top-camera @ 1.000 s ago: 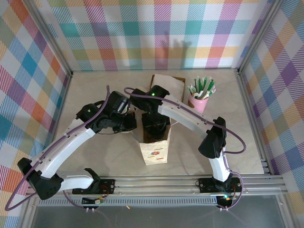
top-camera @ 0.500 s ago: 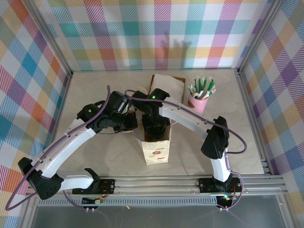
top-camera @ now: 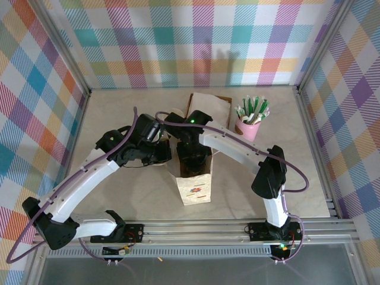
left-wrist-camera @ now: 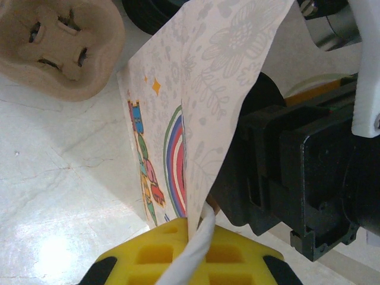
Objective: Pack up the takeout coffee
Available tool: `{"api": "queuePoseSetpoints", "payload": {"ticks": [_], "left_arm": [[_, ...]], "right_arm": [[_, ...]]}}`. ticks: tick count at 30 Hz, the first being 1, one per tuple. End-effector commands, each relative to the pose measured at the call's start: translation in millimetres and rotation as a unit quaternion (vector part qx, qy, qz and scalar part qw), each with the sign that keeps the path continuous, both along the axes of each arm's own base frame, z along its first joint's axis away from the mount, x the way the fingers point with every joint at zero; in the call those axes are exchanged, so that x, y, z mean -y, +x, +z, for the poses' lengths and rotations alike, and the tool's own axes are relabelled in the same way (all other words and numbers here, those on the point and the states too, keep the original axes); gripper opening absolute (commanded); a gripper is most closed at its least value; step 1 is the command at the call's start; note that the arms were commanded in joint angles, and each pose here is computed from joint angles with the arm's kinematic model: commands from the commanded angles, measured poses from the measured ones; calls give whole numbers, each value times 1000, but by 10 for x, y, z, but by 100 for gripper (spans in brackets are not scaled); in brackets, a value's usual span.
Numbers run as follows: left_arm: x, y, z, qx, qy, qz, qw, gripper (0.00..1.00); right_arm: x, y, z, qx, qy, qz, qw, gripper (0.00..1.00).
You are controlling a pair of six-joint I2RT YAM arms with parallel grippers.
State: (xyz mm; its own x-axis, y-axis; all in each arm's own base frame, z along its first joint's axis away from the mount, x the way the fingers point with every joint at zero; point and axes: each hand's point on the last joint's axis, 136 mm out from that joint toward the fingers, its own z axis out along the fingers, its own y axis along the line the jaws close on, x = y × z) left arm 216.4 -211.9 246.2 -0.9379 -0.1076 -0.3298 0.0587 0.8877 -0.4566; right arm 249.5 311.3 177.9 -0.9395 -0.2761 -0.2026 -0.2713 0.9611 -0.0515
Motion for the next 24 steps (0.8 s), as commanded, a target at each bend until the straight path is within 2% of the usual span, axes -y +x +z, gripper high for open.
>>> {"api": "queuePoseSetpoints", "payload": {"ticks": [1,6,12,19,24], "left_arm": [[6,-95,139,9,-18,-1,1000,0],[97,-43,140,8,-3,7,1000,0],[311,-36,115,13,24,-24,999,0],[299,-12,109,35,27,-54,998,0],[250,41,81,35,18,-50,998,0]], "right_arm": [[42,23,221,15,16,16,1000,21],[104,23,246,2,29,15,999,21],[158,160,268,1,45,1,999,20],[197,190,159,0,28,1,1000,20],[205,196,70,-1,17,8,1000,21]]}}
